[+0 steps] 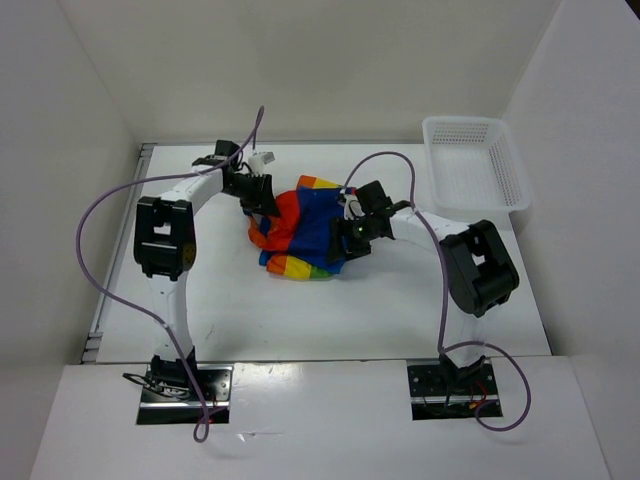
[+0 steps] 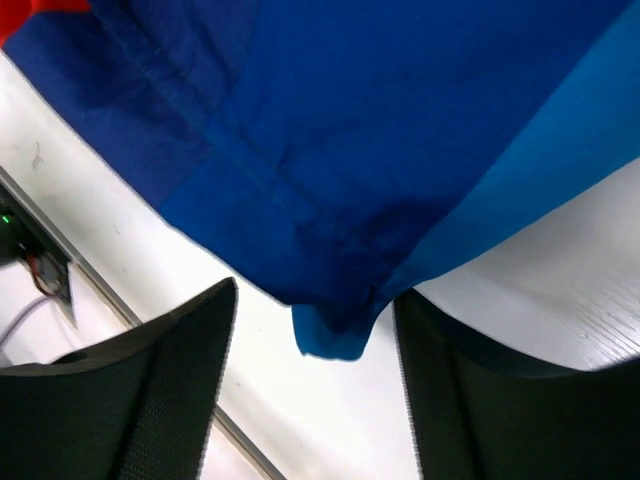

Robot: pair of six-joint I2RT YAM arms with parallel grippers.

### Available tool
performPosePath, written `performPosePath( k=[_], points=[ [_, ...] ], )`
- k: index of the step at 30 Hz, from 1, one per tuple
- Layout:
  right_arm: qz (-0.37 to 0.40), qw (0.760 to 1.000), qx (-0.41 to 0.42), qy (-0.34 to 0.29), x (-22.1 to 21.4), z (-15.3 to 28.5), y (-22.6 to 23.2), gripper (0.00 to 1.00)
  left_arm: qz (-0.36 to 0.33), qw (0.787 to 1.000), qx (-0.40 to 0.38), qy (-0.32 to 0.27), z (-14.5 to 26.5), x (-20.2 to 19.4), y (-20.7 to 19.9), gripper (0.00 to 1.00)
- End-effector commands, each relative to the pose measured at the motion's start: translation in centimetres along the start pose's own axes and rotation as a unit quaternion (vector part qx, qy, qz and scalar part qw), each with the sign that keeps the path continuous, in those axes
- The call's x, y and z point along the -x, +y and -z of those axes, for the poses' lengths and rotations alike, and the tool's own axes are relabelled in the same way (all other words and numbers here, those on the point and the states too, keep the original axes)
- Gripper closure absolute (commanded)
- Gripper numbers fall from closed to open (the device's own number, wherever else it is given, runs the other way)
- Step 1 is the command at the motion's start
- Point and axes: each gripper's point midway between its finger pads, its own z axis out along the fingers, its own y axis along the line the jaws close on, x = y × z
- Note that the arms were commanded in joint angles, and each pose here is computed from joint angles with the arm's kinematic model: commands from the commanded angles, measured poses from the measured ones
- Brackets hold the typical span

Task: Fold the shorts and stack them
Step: Fold the shorts

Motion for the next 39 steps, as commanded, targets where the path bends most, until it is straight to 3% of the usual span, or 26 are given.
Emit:
performPosePath(
  k=[1,2,3,5,6,8,15,21,22,27,28,29,30,31,33,34,37,39],
  points=[
    [-0.018,1.0,0.01,-0.021,1.2,-1.0,0.1,0.33,-0.011,1.0,-0.021,-0.008,-0.6,1.0,-0.4,0.58],
    [-0.015,0.999,0.011,-0.026,1.4,-1.0,0.2,0.41,-0.01,1.0,-0.022,-0.007,-0.8,1.0,-0.2,0.62],
    [-0.024,0.999,0.004,-0.023,1.2,-1.4,-0.2,0.46,-0.011,1.0,-0.021,-0.008,-1.0,1.3,0.0,0.73],
    [-0.031,0.999,-0.001,-0.02,1.1,-1.6,-0.5,0.6,-0.011,1.0,-0.021,-0.008,-1.2,1.4,0.1,0.83],
    [-0.031,0.999,-0.008,-0.022,1.2,-1.6,-0.8,0.78,-0.013,1.0,-0.019,-0.016,-0.7,2.0,0.4,0.87],
    [-0.022,0.999,-0.018,-0.015,0.8,-1.6,-1.2,1.0,-0.018,0.999,-0.011,-0.028,-0.2,3.0,0.9,0.94],
    [0.024,0.999,-0.04,0.011,-1.7,-0.1,-3.9,1.0,-0.034,0.995,0.031,-0.089,4.3,7.9,2.9,0.98],
    [0.063,0.997,-0.046,0.025,-2.1,0.2,-4.4,1.0,-0.026,0.995,0.056,-0.081,3.2,7.7,4.9,0.95],
    [0.075,0.996,-0.044,0.015,-1.2,0.4,-4.2,0.97,-0.019,0.996,0.049,-0.074,2.7,7.1,5.1,0.91],
    [0.1,0.994,-0.039,0.011,-0.1,0.9,-3.6,0.58,-0.013,0.996,0.053,-0.066,2.2,6.2,5.5,0.77],
    [0.102,0.994,-0.039,0.007,0.3,1.3,-3.3,0.44,-0.012,0.996,0.058,-0.066,2.2,6.2,5.7,0.7],
    [0.107,0.993,-0.039,0.011,0.2,1.3,-3.4,0.39,-0.013,0.996,0.053,-0.066,2.2,6.2,5.5,0.58],
    [0.119,0.992,-0.038,-0.002,1.2,1.8,-2.9,0.33,-0.016,0.996,0.049,-0.07,2.6,6.5,5.1,0.39],
    [0.117,0.992,-0.038,0.002,1.1,2.2,-2.7,0.24,-0.02,0.996,0.044,-0.074,2.9,6.8,4.6,0.32],
    [0.142,0.989,-0.032,-0.011,2.3,3.4,-1.7,0.16,-0.031,0.995,0.039,-0.086,4.2,7.6,3.2,0.23],
    [0.148,0.988,-0.033,-0.01,2.3,4.3,-1.1,0.12,-0.035,0.995,0.04,-0.09,4.8,7.8,2.7,0.13],
    [0.177,0.982,-0.049,-0.04,4.0,7.2,-0.4,0.03,-0.045,0.992,0.056,-0.103,7.8,8.0,0.5,0.09],
    [0.18,0.978,-0.079,-0.072,5.4,9.1,-1.4,0.02,-0.037,0.993,0.061,-0.094,9.0,5.9,-0.8,0.08]
  ],
)
